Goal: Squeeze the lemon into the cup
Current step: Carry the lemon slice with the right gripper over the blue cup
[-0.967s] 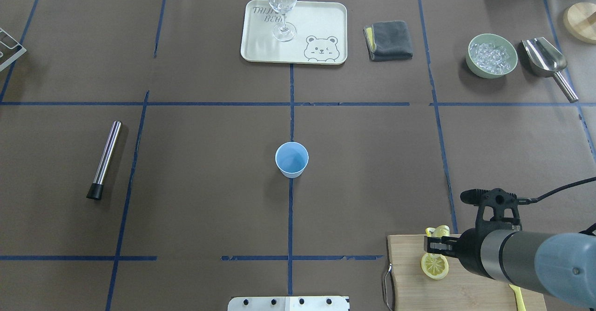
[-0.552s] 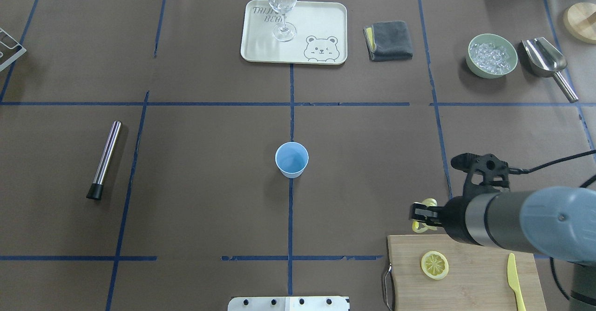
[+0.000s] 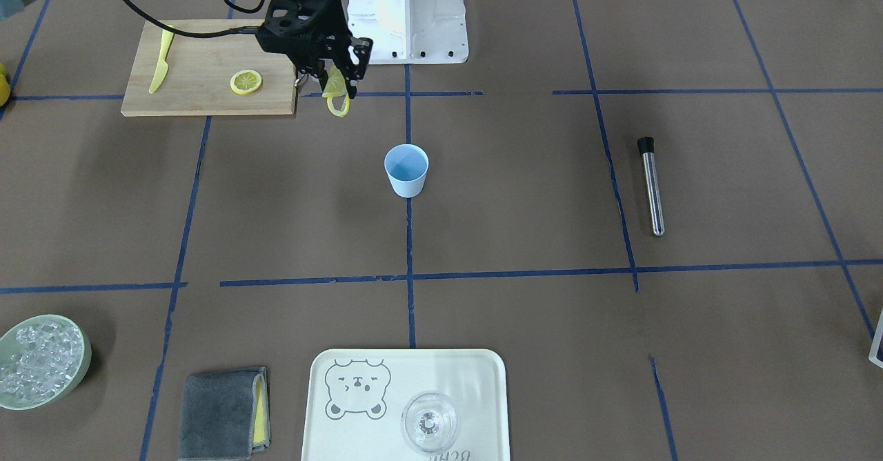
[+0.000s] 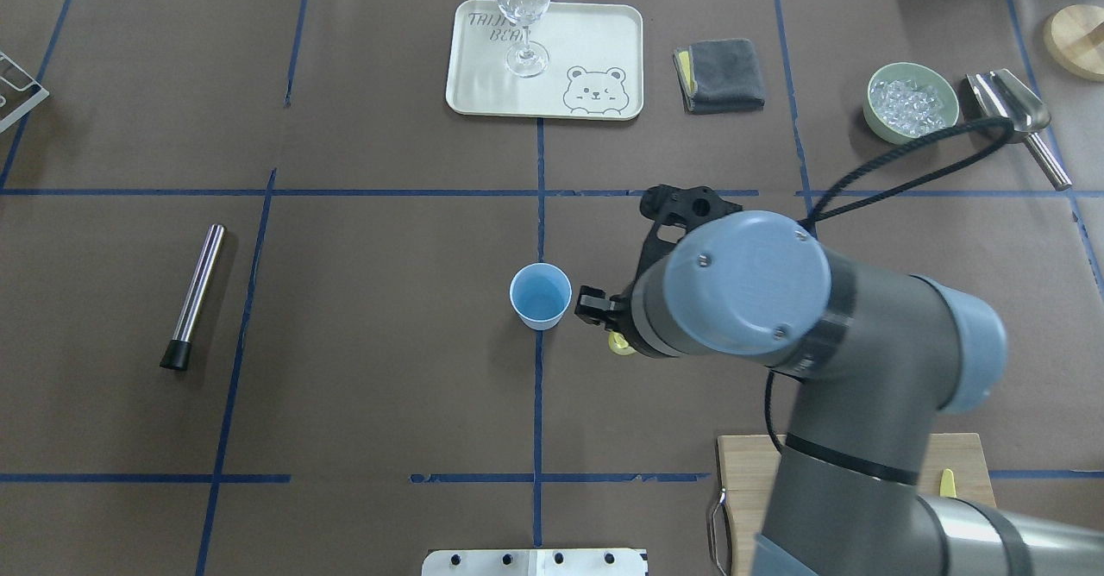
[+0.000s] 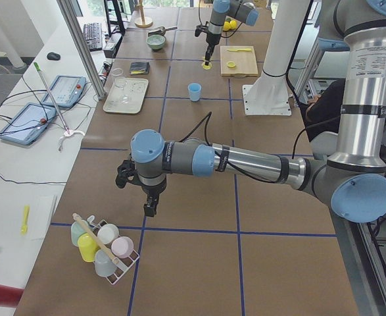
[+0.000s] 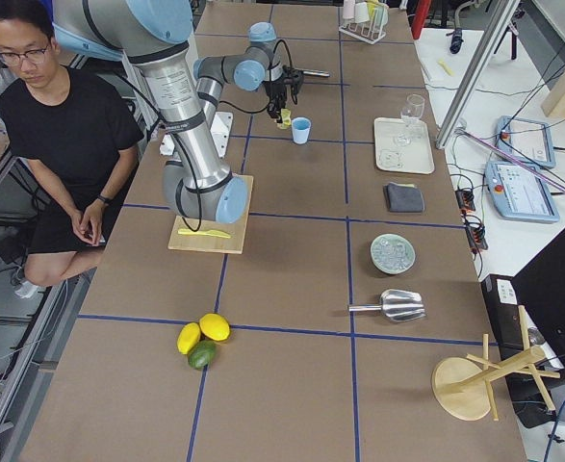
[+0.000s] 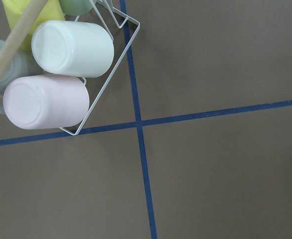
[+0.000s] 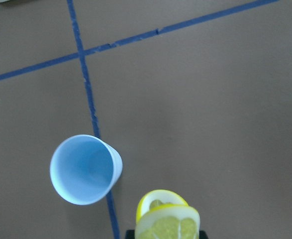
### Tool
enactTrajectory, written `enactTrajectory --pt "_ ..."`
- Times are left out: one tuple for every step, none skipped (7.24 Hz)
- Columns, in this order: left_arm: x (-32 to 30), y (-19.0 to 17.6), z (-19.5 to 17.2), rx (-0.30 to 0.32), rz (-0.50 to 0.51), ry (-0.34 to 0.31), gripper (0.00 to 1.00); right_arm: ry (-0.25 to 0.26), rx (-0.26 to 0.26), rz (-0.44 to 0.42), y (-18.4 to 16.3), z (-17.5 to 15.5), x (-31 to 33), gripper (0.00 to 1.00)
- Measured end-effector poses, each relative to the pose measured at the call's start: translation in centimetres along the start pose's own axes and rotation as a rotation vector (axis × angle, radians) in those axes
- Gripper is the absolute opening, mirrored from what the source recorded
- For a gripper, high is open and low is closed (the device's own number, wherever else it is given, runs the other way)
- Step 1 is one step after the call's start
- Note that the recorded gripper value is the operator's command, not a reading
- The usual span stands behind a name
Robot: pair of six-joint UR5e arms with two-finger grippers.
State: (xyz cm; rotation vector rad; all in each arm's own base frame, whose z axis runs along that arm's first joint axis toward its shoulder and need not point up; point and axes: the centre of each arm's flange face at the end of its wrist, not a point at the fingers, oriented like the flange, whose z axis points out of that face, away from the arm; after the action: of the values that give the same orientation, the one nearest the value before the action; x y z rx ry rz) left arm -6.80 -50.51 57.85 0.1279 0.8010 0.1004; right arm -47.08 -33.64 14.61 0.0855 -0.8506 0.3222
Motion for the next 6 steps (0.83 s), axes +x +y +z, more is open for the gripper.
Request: enactTrajectory --pt "0.0 0.0 0.0 0.001 0.000 0.000 1.00 0.015 0.022 0.009 -0.9 1.0 -3.8 0.45" --pt "0.1 0.0 -0.1 0.001 0.000 0.000 1.00 0.024 0.035 0.017 -1.9 2.2 -7.4 0.45" --pt "0.1 0.0 -0.1 0.001 0.000 0.000 1.00 0.023 0.044 0.024 -2.7 3.4 -10.4 0.45" --pt "0.1 0.0 -0.1 0.001 0.000 0.000 1.00 0.027 0.048 0.027 -3.3 4.6 -12.2 0.45" --pt "0.1 -0.1 -0.1 0.001 0.000 0.000 1.00 0.036 0.048 0.028 -3.5 5.4 -12.8 0.45" --pt "0.1 -0.2 0.0 0.001 0.000 0.000 1.00 0.050 0.043 0.030 -3.6 5.9 -12.7 0.45"
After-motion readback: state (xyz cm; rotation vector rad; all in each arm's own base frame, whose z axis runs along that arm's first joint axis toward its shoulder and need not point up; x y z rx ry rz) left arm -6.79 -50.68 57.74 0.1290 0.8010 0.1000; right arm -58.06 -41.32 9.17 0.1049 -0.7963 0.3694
